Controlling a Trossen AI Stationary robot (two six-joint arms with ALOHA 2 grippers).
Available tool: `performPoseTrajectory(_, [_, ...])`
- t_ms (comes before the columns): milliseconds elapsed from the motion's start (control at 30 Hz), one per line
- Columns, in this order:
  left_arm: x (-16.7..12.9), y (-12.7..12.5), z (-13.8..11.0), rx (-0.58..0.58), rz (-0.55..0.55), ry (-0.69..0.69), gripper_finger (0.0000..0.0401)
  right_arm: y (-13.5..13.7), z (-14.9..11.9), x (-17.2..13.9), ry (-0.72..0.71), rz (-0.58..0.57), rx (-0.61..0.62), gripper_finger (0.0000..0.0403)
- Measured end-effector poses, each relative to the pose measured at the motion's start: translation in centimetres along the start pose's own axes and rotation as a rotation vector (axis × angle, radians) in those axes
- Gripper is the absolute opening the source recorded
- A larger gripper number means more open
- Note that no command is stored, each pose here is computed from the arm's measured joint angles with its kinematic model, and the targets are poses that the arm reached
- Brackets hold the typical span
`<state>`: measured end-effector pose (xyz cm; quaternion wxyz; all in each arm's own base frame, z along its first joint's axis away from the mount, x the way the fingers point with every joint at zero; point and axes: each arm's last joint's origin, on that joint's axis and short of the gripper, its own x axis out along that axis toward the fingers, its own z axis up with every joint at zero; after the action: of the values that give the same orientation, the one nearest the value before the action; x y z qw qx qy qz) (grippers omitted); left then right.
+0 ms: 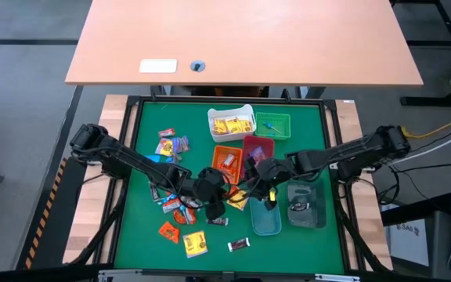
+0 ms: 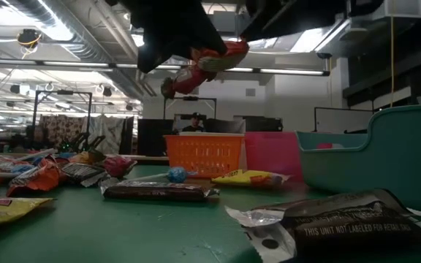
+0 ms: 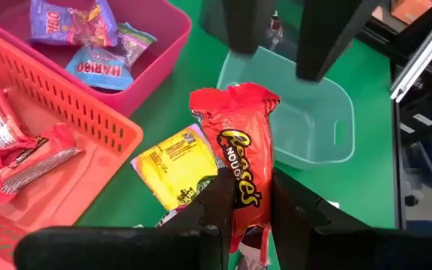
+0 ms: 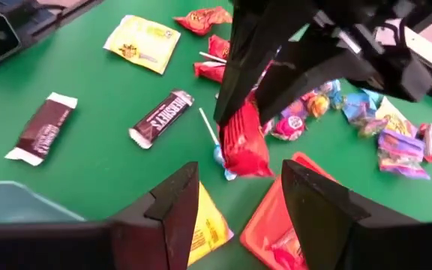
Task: Sort candy
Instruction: Put the orange chocolate into the orange basket
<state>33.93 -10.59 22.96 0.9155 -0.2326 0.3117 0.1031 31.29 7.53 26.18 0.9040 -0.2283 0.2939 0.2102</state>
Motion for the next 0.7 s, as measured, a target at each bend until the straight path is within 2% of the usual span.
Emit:
performPoseTrajectory(233, [0.0,-0.2,0.3,-0.011,-0.021,-0.025,0.0059,-0.1,-0.1,1.5,-0.010,-0.005,-0.034,0.0188])
performPoseTrajectory(433, [0.0,-0.3,0.4,-0.015,-0.030,-0.035,0.0059,-0.1,-0.1,1.5,-0.012,-0.007,-0.045,0.0182])
performPoseTrajectory(533, [0.0,-0.3,0.4,-0.015,-0.031,-0.036,0.0059,-0.1,-0.1,1.5,-0.013,-0.008,-0.045,0.0156])
performPoseTrajectory(700, [0.0,-0.3,0.4,-0.016,-0.032,-0.036,0.0059,-0.1,-0.2,1.5,-0.009,-0.012,-0.044,0.0090])
